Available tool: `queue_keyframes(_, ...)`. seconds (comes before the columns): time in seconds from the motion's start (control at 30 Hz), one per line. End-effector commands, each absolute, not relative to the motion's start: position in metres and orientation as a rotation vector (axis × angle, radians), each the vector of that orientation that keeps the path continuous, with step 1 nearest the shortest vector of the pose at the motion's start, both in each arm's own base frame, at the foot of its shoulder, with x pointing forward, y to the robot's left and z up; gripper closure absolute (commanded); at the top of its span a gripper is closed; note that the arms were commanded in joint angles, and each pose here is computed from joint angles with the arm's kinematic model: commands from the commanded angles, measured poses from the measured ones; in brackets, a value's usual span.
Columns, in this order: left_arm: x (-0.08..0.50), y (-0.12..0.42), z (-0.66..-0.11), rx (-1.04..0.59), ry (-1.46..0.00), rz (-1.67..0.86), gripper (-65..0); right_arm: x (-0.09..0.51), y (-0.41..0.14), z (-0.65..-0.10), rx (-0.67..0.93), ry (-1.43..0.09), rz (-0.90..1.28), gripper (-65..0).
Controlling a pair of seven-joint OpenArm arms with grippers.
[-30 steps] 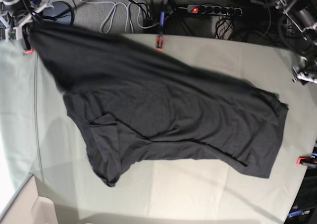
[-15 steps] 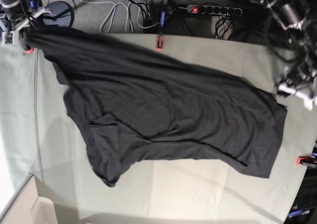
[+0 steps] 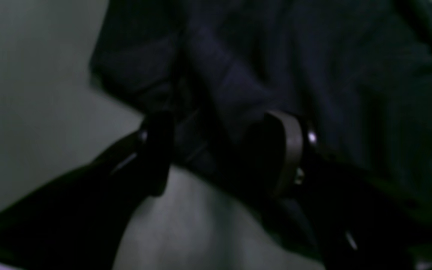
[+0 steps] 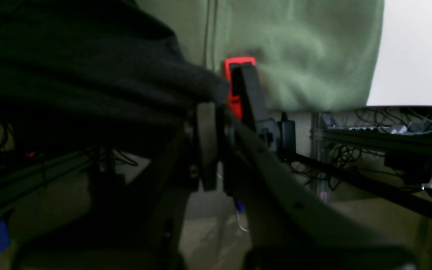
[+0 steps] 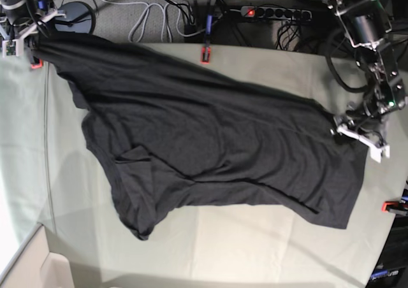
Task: Layout the t-shirt on the table in an organized manner, then fold the t-shirt properly
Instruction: 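Grasp the shirt edge with the left gripper and pull it outward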
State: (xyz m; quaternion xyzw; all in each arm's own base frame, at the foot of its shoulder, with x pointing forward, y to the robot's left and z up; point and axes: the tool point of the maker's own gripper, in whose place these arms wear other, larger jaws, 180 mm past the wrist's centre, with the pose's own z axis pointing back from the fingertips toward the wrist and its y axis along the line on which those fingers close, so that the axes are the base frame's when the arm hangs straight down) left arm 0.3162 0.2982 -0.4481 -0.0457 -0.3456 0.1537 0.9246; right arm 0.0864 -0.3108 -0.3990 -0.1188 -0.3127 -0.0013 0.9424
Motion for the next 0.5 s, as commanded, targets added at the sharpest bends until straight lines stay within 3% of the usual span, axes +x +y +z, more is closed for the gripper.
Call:
queue_keyframes(0.0,0.331,0.304,-0.437,-0.098,-0.751,0.319,-36.1,0.089,-0.313,-0.391,-0.247,-0.663,0.017,0.0)
queue_keyframes(0.23,0.329,0.304,-0.451,-0.118,-0.709,0.346,-34.9,0.089,-0.313,-0.391,-0.247,-0.665,0.017,0.0)
queue_keyframes(0.3,0.329,0.304,-0.451,-0.118,-0.709,0.346,-29.2,0.090,-0.313,-0.390,-0.247,-0.666,0.017,0.0)
queue_keyframes(0.47,0.326,0.302,-0.452,-0.127,-0.709,0.340,-5.5,0.091,-0.313,-0.390,-0.248,-0.668,0.018,0.0)
